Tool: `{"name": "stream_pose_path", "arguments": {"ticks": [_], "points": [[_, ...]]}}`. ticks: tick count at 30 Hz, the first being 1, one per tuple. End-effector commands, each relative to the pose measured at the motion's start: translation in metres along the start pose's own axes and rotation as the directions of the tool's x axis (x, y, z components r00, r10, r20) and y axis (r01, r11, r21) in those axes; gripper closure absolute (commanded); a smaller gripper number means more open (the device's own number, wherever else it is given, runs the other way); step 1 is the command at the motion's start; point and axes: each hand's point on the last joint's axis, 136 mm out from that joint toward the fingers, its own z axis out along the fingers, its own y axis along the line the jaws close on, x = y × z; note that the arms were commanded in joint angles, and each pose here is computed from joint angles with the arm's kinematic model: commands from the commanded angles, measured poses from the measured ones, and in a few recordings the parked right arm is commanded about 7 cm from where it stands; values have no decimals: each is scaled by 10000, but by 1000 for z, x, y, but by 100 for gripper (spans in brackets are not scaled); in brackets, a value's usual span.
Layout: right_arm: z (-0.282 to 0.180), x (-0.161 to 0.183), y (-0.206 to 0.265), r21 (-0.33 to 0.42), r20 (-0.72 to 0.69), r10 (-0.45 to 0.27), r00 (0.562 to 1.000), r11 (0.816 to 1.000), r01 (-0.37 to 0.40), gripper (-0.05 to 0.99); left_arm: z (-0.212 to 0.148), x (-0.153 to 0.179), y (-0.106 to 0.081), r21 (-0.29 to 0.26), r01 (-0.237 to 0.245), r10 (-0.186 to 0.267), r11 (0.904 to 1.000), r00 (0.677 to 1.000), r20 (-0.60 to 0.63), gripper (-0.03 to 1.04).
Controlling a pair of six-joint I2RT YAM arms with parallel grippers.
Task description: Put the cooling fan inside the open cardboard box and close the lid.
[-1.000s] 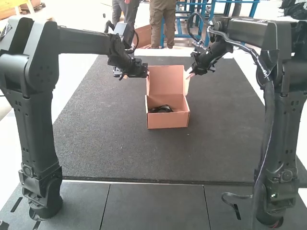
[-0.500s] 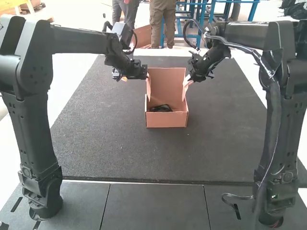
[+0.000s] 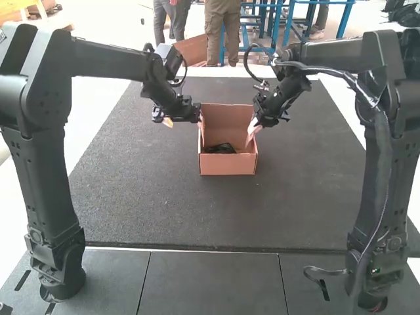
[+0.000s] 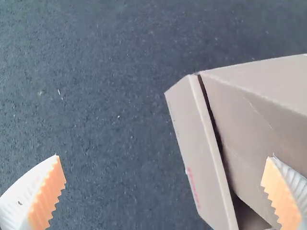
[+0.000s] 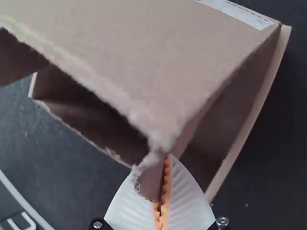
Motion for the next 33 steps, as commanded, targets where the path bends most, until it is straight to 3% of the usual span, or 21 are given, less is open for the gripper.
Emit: {"name": "stream_pose_path", "arguments": {"ticks": [1, 9, 12, 16, 24, 26, 29, 33], "points": [[-10, 7, 17, -62, 81, -224, 9997, 9997, 224, 94, -28, -9, -13, 395, -212, 192, 9990, 9985, 515, 4], [-4, 26, -2, 847, -246, -385, 9990, 9956, 405, 94, -41, 1, -8, 174, -400, 389, 9990, 9976, 565, 4], [-4, 31, -6, 1100, -309, -461, 9985, 9927, 493, 94, -50, 1, 3, -491, -757, 791, 9959, 9942, 722, 4], [-1, 39, -8, 1158, -485, -398, 9980, 9922, 452, 91, -69, -11, 5, -723, -896, 985, 9934, 9864, 1315, 4], [-16, 30, -1, 1094, 0, -413, 9991, 9931, 410, 9, -93, -50, 0, -910, -956, 1179, 9912, 9512, 2850, 4], [-22, 26, 4, 891, 185, -460, 9988, 9950, 442, 2, -95, -56, -1, -899, -948, 1178, 9914, 9458, 3027, 4], [-38, 20, 17, 508, 704, -517, 9962, 9975, 482, 2, -98, -68, -7, -871, -1013, 1252, 9910, 9322, 3397, 4], [-67, 3, 21, 852, 2014, -977, 9746, 9930, 820, 2, -92, -73, -29, -659, -1393, 1535, 9881, 9257, 3457, 4]]}}
